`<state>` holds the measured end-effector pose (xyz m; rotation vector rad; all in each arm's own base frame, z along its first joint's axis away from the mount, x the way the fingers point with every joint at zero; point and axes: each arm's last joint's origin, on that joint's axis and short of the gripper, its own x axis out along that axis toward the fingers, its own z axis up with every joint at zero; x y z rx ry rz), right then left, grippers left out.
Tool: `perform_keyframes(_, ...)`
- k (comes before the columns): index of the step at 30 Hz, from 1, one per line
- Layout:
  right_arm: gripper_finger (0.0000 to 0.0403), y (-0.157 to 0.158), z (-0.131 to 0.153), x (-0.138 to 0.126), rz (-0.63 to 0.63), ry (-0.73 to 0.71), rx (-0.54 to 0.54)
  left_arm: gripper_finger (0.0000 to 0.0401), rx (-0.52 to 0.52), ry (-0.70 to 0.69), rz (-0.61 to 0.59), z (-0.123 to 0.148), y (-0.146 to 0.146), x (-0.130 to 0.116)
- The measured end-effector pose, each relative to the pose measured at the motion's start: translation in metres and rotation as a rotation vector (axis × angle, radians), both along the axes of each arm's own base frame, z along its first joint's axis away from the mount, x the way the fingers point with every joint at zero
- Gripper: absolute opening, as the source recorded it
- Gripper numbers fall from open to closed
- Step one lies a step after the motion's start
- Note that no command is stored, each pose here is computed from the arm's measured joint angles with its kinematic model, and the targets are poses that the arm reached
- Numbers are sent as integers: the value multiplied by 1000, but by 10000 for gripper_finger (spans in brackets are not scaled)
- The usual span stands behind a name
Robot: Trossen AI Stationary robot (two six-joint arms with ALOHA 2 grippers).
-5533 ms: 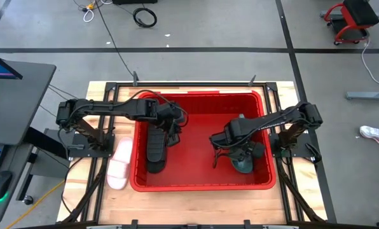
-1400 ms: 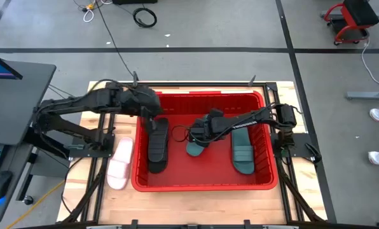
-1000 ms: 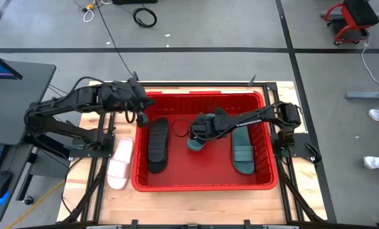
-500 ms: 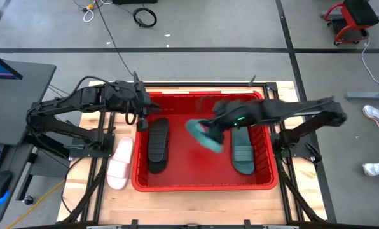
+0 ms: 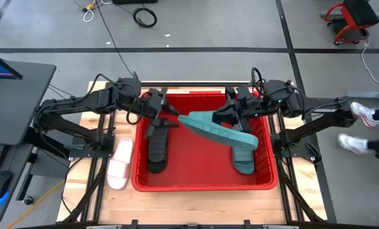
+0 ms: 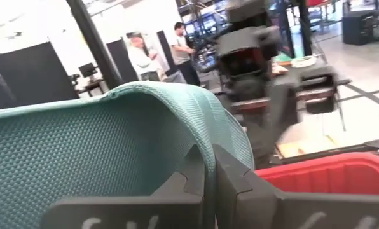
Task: Pick and place slides into bin
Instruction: Put the green slide on top of the other green slide in the container
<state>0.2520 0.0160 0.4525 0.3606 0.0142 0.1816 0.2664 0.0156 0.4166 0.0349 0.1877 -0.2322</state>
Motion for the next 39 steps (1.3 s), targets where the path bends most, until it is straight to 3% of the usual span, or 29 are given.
perform_keyframes(15, 10, -12, -6, 19, 2, -23, -1, 191, -30, -75, -32, 0, -4, 16)
perform_keyframes(18, 14, -15, -6, 19, -26, -23, -6, 172, -34, -63, -30, -1, -4, 16)
perform_keyframes(21, 32, -15, -6, 19, -54, -29, -30, 120, -36, -57, -26, 0, -3, 14)
perform_keyframes(24, 59, -16, -5, 19, -87, -33, -31, 43, -66, -46, -14, 2, 2, 8)
perform_keyframes(32, 183, -17, 0, 10, -108, -58, -85, 41, -157, 64, -60, 4, 15, -20)
perform_keyframes(36, 262, -16, 8, -2, -127, -103, -217, 41, -229, 151, -45, 2, 20, -37)
perform_keyframes(39, 314, -13, 14, -14, -140, -143, -386, 41, -329, 239, 34, -1, 29, -51)
